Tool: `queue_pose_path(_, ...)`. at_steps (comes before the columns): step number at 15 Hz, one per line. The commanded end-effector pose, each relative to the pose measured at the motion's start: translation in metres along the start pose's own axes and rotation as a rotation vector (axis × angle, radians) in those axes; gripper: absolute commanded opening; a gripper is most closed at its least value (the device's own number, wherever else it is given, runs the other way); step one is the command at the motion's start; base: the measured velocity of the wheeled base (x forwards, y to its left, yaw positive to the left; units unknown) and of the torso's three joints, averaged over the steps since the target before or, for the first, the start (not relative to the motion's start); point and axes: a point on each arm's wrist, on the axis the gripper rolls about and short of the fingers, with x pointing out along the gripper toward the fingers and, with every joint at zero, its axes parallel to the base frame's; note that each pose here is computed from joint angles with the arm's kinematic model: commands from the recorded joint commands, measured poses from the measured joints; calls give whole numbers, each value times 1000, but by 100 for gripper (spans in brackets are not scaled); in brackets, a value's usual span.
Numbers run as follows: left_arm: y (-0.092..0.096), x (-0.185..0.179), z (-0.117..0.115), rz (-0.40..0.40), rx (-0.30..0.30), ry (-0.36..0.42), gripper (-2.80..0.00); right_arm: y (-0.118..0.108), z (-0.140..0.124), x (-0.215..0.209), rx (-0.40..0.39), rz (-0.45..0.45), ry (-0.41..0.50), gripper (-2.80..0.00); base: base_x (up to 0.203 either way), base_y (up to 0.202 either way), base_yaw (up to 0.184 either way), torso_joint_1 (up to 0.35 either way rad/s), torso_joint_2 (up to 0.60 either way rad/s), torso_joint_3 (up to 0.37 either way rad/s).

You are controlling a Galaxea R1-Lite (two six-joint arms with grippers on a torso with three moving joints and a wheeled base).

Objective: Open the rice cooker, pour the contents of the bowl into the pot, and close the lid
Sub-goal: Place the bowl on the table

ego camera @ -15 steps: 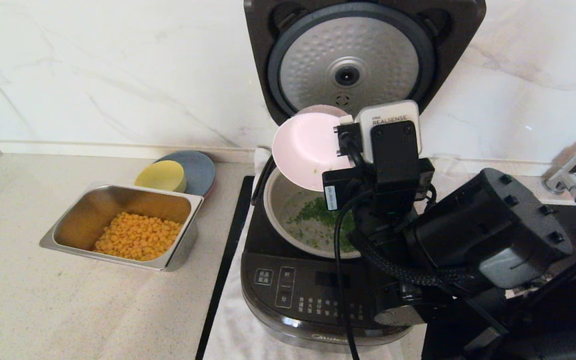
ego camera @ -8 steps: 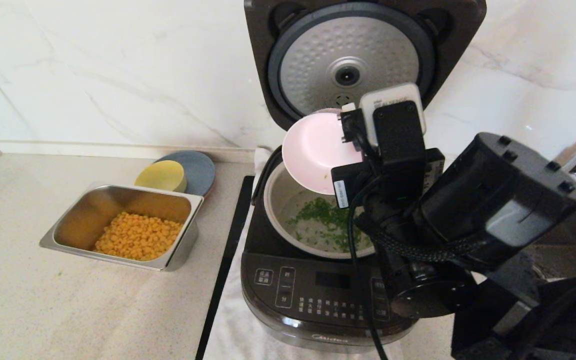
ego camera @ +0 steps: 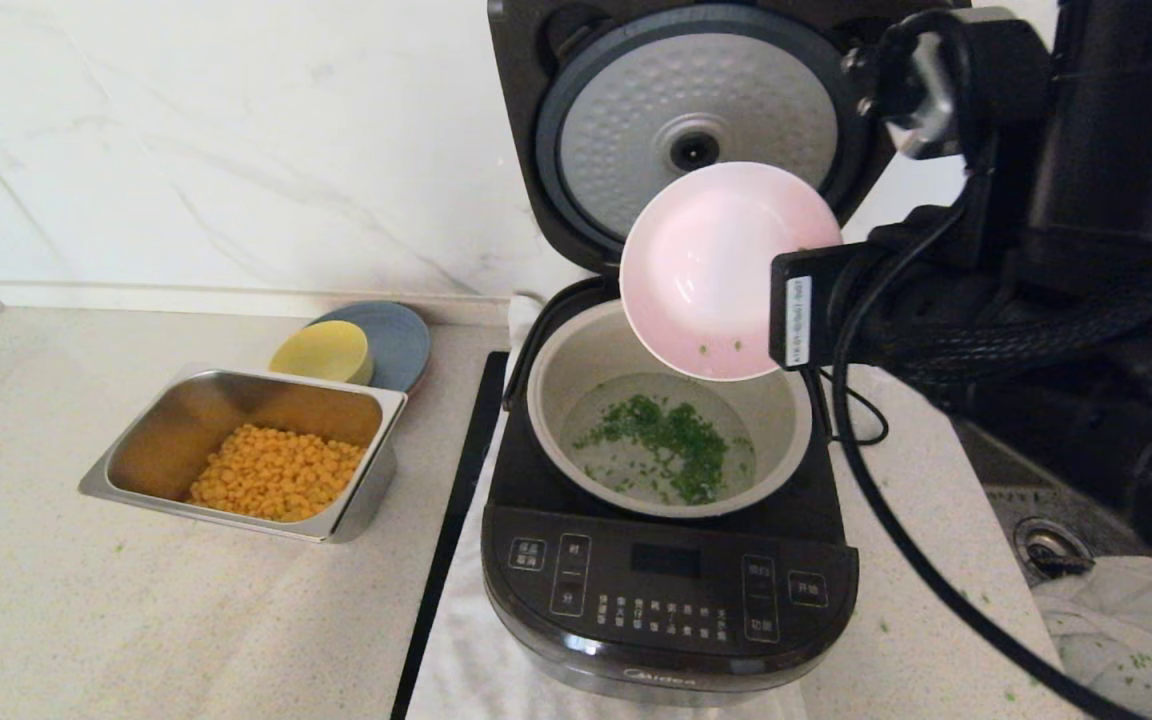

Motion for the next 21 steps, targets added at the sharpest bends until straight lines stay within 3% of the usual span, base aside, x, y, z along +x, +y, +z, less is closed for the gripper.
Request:
queue_pose_path(1, 0, 0, 0, 0, 0, 0, -280, -42, 9, -29, 36, 51, 260, -280, 0, 0, 0, 0, 0, 0)
queue_pose_path(4, 0, 0, 0, 0, 0, 0, -280, -89, 25, -51, 185, 101, 418, -280, 0, 0, 0, 0, 0, 0)
queue_pose_path(7, 0, 0, 0, 0, 0, 2, -280, -118, 25, -78, 210, 131, 488, -280, 0, 0, 0, 0, 0, 0)
queue_pose_path(12, 0, 0, 0, 0, 0, 1, -280, -160, 16, -100, 319, 64, 594, -280, 0, 0, 0, 0, 0, 0)
queue_pose_path(18, 0, 0, 0, 0, 0, 2, -280, -196, -20, -81, 497, -72, 762, -280, 0, 0, 0, 0, 0, 0)
queue_pose_path(21, 0, 0, 0, 0, 0, 2, -280, -214, -54, -50, 592, -134, 869, -280, 0, 0, 0, 0, 0, 0)
